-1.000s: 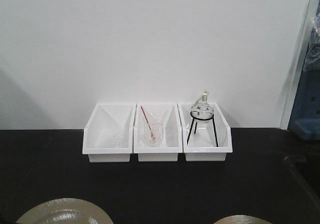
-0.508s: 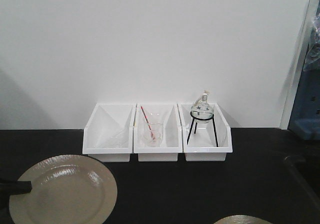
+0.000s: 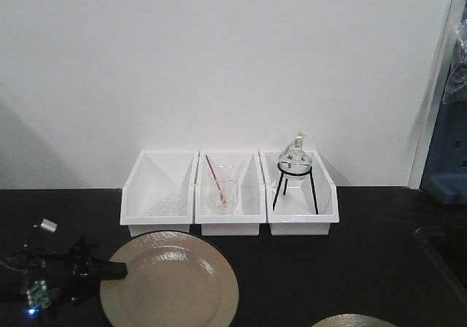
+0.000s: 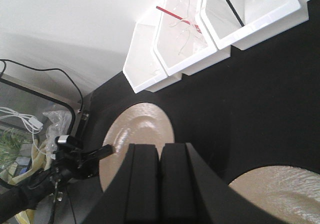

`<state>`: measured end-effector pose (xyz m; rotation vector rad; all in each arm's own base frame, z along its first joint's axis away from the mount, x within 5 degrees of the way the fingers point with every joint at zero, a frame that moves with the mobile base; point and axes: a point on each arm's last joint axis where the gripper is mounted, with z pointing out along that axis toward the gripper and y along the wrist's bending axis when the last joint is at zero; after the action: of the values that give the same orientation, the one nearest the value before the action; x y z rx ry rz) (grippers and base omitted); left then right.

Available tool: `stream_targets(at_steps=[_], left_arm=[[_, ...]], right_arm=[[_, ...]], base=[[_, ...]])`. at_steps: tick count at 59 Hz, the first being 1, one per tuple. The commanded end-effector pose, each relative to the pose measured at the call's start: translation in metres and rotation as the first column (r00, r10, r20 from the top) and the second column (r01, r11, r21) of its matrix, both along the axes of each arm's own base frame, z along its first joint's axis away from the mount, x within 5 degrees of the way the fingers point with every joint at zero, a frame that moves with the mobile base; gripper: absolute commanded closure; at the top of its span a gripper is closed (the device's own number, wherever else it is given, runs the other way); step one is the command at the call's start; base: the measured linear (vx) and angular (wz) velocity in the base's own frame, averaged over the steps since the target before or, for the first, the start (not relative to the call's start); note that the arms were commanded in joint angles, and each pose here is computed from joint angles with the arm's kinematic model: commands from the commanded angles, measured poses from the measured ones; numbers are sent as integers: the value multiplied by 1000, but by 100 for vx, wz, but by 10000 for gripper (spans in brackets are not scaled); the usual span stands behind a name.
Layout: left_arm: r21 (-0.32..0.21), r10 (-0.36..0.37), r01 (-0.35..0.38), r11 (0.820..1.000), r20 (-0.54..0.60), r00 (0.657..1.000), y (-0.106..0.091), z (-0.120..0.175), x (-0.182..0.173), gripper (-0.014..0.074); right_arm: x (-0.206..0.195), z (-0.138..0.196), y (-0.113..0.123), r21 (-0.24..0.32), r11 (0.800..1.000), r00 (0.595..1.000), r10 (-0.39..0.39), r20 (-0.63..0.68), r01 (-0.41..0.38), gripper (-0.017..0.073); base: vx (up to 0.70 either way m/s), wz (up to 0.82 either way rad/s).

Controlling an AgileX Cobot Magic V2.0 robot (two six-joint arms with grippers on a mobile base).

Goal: Arrange circular plates on left workspace

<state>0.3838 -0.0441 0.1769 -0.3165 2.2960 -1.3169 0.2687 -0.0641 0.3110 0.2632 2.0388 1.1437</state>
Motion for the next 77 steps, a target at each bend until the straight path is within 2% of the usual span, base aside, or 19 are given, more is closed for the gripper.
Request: stream_targets(at_steps=[1,7,19,32,40,48,53,58,63,69,77], left_arm=[[-133,0,14,991,99,995,-21,38,11,594],[-114,-22,34,993,103,994,-37,34,18,594],[-76,-23,30,997,90,996,-61,26,29,594],[4,46,-47,999,75,996,-70,15,36,565],[62,31,-39,997,115,993,-72,13,36,461],[91,4,-17,996,143,990,-72,12,35,288],[133,-31,8,991,172,985,-71,11,35,185],[202,-84,42,978,208,975,-69,9,34,110],[294,-139,65,953,240,961,-67,5,34,69],[394,-191,78,916,257,947,-64,1,34,66],[481,-232,83,873,260,937,-60,-2,34,71]], right_arm=[[-4,24,4,33,999,995,17,98,-21,559],[-4,24,4,32,999,995,18,98,-21,559],[-4,24,4,30,999,995,19,96,-22,559],[-4,24,4,29,999,995,18,96,-21,559],[-4,24,4,29,999,995,18,96,-21,559],[-4,24,4,29,999,995,18,96,-21,559],[-4,24,4,30,999,995,19,96,-22,559],[-4,24,4,30,999,995,19,96,-22,559],[-4,24,4,30,999,995,21,96,-24,559],[-4,24,4,31,999,995,23,96,-26,559],[-4,24,4,31,999,995,23,96,-26,559]], base=[[0,0],[0,0],[0,0],[0,0],[0,0],[0,0],[0,0],[0,0],[0,0],[0,0],[0,0]])
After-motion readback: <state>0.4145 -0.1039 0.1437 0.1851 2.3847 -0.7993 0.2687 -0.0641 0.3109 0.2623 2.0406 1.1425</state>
